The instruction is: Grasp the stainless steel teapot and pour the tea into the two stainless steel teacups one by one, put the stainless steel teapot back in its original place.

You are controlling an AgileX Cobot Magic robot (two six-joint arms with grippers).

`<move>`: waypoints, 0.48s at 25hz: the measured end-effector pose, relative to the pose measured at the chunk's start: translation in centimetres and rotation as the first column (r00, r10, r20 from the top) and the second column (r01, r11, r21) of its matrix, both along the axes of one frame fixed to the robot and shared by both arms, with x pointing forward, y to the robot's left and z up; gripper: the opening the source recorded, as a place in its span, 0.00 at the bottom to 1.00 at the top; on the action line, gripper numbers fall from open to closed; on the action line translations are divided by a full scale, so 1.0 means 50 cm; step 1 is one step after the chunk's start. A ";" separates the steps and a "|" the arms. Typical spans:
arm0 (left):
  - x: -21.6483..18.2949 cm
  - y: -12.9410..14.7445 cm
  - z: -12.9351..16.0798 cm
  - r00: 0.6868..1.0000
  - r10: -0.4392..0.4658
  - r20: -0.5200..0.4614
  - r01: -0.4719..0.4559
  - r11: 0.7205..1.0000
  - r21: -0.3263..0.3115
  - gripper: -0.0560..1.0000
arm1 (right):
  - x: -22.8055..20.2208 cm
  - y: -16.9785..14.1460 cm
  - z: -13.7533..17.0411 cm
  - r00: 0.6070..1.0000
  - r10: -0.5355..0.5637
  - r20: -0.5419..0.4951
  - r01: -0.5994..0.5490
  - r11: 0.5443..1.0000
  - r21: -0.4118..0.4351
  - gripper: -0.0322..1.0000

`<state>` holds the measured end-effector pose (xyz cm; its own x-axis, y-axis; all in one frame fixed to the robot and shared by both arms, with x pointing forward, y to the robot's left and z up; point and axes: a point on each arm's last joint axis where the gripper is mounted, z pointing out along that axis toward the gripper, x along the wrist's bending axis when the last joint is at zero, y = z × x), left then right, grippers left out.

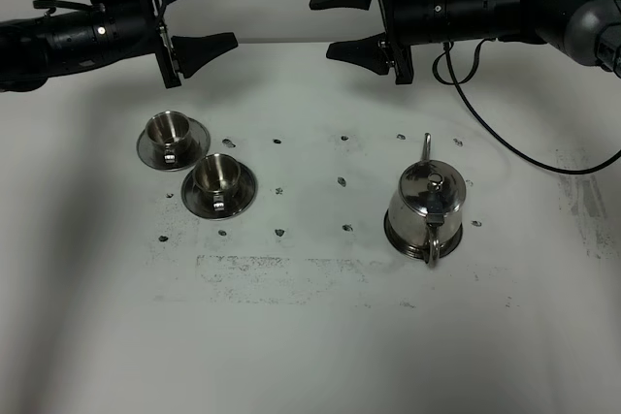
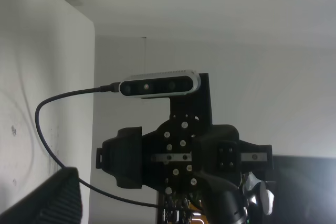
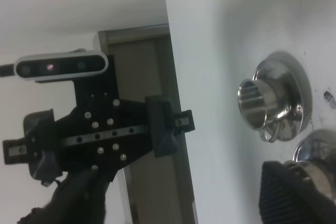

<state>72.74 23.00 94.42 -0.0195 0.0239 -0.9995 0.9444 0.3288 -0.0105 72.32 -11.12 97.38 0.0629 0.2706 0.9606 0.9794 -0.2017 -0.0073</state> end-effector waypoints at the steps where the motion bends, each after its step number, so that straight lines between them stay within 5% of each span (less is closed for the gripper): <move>1: 0.000 0.000 0.000 1.000 0.000 0.000 0.000 1.000 0.000 0.73 | 0.000 0.000 0.000 1.000 0.000 0.001 0.000 1.000 0.000 0.61; 12: 0.000 0.000 0.000 1.000 0.000 -0.001 0.000 1.000 0.000 0.73 | -0.001 0.001 0.001 1.000 0.006 0.003 -0.006 1.000 0.006 0.61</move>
<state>72.74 23.00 94.42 -0.0202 0.0236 -0.9995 0.9443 0.3288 -0.0113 72.28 -11.09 97.44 0.0586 0.2648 0.9625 0.9806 -0.1957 -0.0058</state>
